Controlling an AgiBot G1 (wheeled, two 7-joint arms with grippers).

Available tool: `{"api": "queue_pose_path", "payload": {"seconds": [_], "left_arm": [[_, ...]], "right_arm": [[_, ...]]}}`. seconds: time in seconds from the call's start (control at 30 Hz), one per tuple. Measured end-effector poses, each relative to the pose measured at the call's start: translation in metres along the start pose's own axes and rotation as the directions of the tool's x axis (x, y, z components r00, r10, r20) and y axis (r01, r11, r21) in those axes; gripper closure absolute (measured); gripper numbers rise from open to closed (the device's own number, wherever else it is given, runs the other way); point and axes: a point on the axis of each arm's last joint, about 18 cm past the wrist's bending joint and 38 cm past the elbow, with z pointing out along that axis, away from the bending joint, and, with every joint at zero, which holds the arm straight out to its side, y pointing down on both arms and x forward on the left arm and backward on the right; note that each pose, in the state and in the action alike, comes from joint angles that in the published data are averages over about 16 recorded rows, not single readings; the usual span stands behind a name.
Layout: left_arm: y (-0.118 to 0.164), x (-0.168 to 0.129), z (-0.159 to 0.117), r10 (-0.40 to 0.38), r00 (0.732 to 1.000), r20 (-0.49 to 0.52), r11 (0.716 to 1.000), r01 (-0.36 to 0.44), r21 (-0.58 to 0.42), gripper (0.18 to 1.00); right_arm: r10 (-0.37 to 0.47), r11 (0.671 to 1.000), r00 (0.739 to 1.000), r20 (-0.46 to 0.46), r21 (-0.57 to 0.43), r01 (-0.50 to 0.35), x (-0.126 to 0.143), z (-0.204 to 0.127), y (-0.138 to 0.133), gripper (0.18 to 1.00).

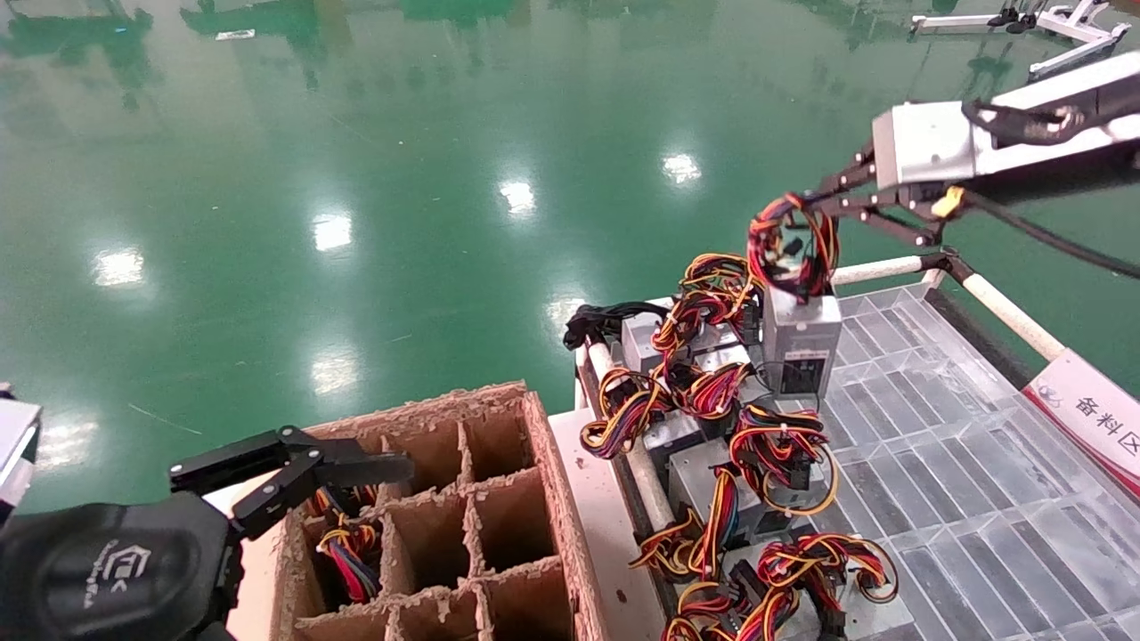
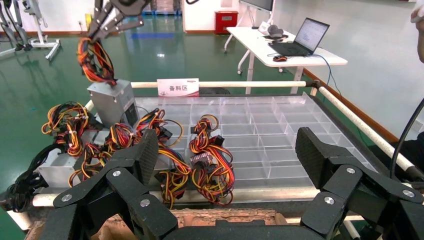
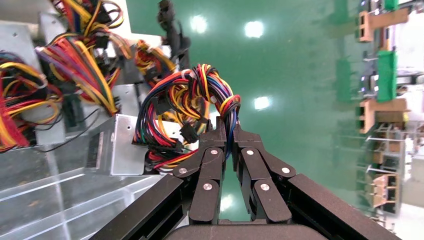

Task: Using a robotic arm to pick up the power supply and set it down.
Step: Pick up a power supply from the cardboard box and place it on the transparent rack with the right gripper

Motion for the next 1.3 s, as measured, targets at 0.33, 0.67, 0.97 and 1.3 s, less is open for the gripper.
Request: {"api": "queue_pose_path", "payload": {"seconds": [0.33, 0.67, 0.97, 1.3], "left_arm": [[0.000, 0.000, 0.000, 0.000, 1.000, 0.000, 1.000, 0.000, 0.000, 0.184], [0.000, 0.000, 0.000, 0.000, 1.000, 0.000, 1.000, 0.000, 0.000, 0.184], [0.000, 0.000, 0.000, 0.000, 1.000, 0.000, 1.000, 0.000, 0.000, 0.184], [0.000, 0.000, 0.000, 0.000, 1.000, 0.000, 1.000, 0.000, 0.000, 0.184]], "right_arm": [[0.041, 0.999, 0.999, 0.028, -0.007, -0.041, -0.023, 0.017, 0.014, 0.982], [0.087, 0.996, 0.996, 0.017, -0.014, -0.087, -0.044, 0.042, 0.024, 0.983], [0.142, 0.988, 0.989, -0.044, -0.061, -0.145, -0.057, 0.064, 0.042, 0.983], [0.203, 0.973, 0.976, -0.076, -0.092, -0.210, -0.076, 0.070, 0.062, 0.983]]}}
